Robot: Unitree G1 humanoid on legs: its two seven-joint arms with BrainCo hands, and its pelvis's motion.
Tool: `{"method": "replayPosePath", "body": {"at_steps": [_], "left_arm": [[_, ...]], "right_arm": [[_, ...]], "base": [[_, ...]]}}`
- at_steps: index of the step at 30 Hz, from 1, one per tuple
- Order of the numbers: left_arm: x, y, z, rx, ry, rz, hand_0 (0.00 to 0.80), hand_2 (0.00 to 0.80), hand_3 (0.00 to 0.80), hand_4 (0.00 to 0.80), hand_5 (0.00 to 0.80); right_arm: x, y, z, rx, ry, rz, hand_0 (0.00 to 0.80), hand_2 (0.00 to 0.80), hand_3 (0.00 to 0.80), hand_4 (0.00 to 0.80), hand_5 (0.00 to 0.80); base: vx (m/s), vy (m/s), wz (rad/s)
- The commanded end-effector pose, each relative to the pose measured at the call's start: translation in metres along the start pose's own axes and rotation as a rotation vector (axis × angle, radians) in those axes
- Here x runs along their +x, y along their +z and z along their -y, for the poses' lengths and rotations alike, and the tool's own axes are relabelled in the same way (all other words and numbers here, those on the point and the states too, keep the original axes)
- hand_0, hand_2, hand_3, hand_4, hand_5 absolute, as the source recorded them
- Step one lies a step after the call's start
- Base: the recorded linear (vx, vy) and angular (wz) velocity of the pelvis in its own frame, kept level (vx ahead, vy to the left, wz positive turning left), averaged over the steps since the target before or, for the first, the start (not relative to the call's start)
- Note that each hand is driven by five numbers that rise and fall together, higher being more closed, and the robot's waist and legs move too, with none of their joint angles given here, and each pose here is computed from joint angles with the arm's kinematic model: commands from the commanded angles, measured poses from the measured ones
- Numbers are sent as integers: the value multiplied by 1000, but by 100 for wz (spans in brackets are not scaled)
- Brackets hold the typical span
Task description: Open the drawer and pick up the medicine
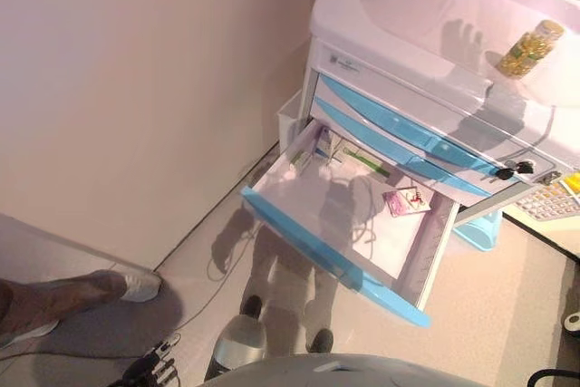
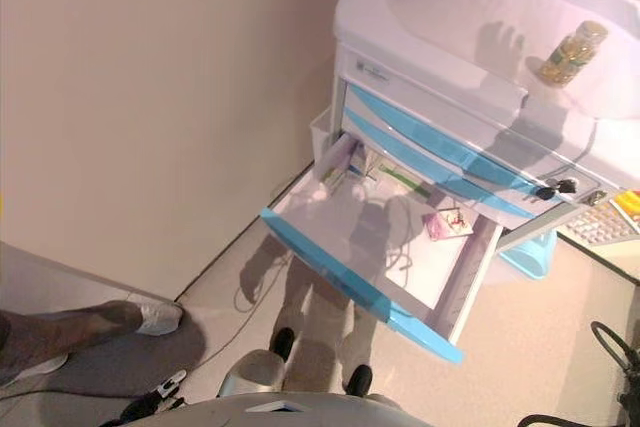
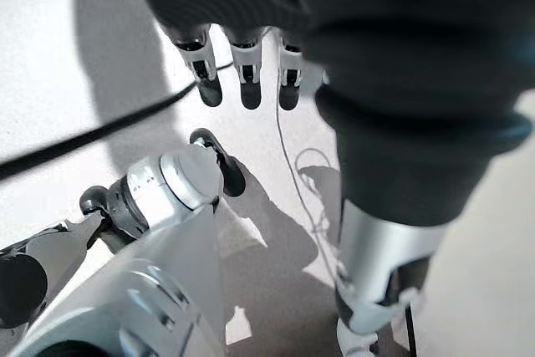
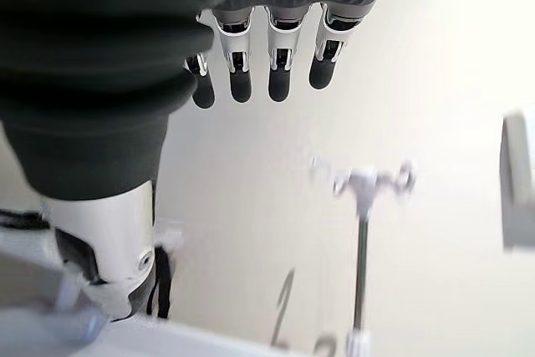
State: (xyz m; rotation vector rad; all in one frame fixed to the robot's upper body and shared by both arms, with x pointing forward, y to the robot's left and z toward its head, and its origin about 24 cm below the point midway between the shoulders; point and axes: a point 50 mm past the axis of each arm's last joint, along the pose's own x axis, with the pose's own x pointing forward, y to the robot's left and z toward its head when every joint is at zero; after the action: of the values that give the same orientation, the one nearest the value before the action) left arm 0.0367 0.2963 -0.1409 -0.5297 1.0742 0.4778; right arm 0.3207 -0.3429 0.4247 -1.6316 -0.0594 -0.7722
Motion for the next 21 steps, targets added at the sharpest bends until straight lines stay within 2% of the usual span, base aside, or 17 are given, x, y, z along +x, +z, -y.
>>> {"method": "replayPosePath", "body": {"at_steps": [1,5,9,15,21], "left_arm": [[-8,-7,-14,33,15,-10,0,0,0,0,0],[-5,-8,-5,29,-13,1,0,0,0,0,0],[0,-7,6,23,-48,14,0,0,0,0,0],[6,-8,27,74,-120,39,0,0,0,0,0],[10,-5,34,341,-95,35,0,0,0,0,0]], "right_arm": [[-2,-11,40,26,-88,-36,0,0,0,0,0],[-7,-6,39,86,-71,27,0,0,0,0,0],[-15,-9,19,195,-17,66,0,0,0,0,0],[-40,-28,-38,436,90,69,0,0,0,0,0],[-96,-41,-120,776,292,31,0,0,0,0,0]], "base": [[-39,20,-13],[-44,22,-13],[-59,16,-19],[-66,-1,-12],[-70,-10,-13]]}}
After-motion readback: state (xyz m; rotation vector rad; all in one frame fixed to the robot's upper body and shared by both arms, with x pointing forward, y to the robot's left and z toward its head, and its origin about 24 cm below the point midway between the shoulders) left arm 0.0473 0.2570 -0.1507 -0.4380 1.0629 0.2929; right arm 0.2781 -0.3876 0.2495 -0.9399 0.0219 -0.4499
